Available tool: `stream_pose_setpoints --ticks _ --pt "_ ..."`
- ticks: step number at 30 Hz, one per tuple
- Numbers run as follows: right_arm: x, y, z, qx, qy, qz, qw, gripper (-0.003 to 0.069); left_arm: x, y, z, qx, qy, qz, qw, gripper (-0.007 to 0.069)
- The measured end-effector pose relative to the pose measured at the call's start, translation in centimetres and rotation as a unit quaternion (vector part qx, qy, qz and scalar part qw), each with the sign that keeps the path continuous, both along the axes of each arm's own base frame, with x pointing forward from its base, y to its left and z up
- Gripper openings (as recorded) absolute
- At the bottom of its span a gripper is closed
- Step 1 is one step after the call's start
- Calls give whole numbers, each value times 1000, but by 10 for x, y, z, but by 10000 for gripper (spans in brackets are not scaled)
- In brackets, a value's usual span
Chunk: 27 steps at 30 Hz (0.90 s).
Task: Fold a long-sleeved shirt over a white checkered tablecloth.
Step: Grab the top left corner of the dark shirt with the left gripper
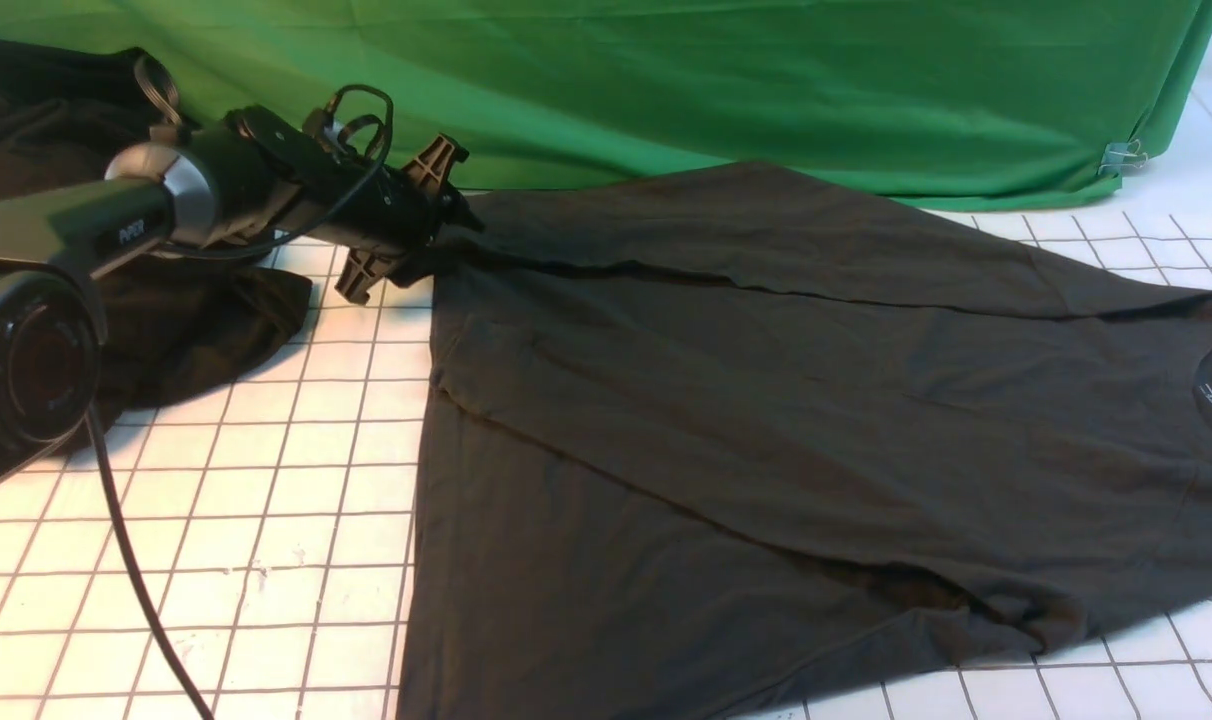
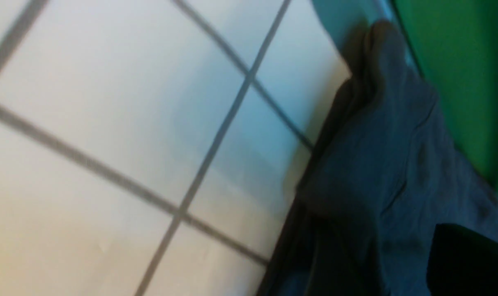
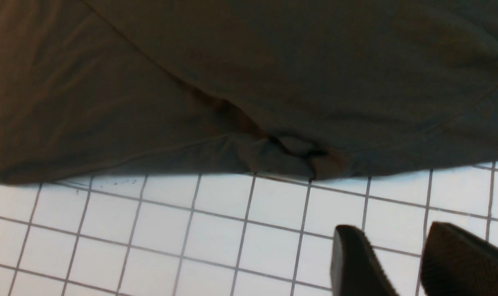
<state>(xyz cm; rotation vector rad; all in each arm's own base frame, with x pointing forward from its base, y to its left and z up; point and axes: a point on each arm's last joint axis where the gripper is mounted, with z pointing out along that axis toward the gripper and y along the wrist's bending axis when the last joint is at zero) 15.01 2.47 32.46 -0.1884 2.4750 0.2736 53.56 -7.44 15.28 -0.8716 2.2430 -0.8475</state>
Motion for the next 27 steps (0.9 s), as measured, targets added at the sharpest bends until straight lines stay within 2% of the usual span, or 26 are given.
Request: stream_pose_setpoints --ticks 2,3,4,9,11,21,24,27 --pt "0 0 0 0 -1 0 1000 239 1 1 1 1 -6 5 1000 278" --pt "0 0 0 0 -2 -1 1000 239 2 1 1 3 -11 9 1000 214" --pt "0 0 0 0 -2 -1 1000 239 2 2 1 3 -11 9 1000 208" --pt "0 0 0 0 -2 -1 1000 241 2 2 0 6 -12 9 1000 30" --pt "0 0 0 0 -2 -1 1000 242 1 1 0 6 -9 6 1000 7" --pt "1 0 1 0 -5 -2 1000 242 -6 -8 0 -33 36 -24 999 6" --pt "3 0 2 1 -18 -5 1000 242 -6 -12 2 -39 32 -21 998 44" --pt "3 -1 2 1 -21 -6 1000 242 -5 -12 3 -47 25 -11 999 118"
